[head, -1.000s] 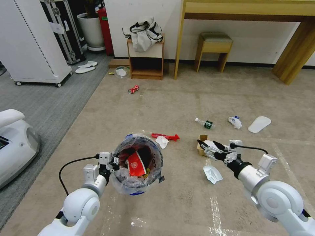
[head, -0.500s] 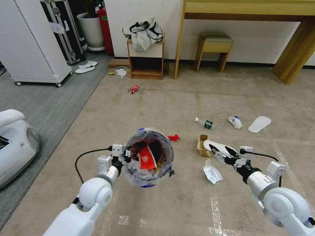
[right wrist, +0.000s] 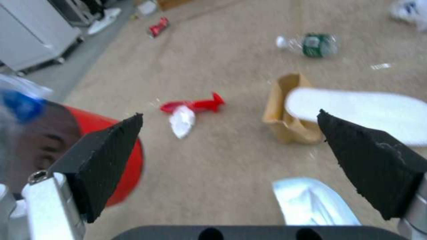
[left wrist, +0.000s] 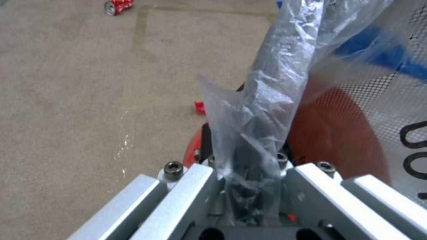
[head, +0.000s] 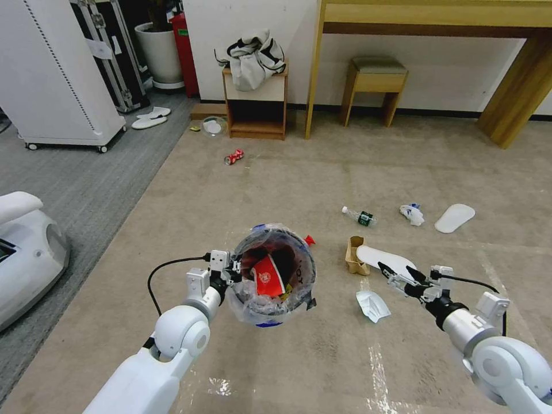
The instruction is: Pick up the trash bin and place the garbage on the floor into it.
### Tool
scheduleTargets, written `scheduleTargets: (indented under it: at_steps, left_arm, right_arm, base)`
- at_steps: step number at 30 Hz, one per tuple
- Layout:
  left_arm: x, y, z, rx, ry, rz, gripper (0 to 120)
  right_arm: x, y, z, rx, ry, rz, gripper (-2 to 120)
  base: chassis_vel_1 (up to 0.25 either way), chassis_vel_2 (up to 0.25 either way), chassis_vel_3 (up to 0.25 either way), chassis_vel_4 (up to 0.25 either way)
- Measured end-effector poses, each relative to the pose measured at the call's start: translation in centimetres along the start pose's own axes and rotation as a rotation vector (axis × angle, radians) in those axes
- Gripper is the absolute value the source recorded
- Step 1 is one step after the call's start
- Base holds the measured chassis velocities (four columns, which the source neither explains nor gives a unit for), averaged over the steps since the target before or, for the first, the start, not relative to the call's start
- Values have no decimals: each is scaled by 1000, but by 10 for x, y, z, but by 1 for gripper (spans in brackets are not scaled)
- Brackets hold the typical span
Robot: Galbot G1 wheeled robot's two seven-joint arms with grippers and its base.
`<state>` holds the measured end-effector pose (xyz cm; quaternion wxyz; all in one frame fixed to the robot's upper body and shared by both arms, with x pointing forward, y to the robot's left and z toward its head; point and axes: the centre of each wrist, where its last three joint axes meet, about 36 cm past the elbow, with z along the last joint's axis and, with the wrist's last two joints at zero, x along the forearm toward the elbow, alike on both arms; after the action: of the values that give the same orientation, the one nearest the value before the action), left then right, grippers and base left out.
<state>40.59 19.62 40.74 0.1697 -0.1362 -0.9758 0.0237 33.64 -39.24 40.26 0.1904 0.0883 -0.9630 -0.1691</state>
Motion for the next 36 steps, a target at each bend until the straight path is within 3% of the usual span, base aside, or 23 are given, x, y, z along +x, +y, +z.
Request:
scheduleTargets:
  at_steps: [9, 19, 36]
  left_arm:
    - [6, 12, 5, 4, 8, -30, 1]
    - [18, 33, 15, 23, 5, -87, 1]
    - [16, 40, 23, 43, 2, -98, 1]
  right_arm:
    - [-18, -32, 17, 8, 40, 31, 100]
    - [-55, -79, 58, -10, 188, 128, 100]
    - [-118, -79, 63, -30, 339, 191, 100]
  base:
    - [0, 0, 0, 0]
    - [0, 0, 0, 0]
    - [0, 0, 0, 0]
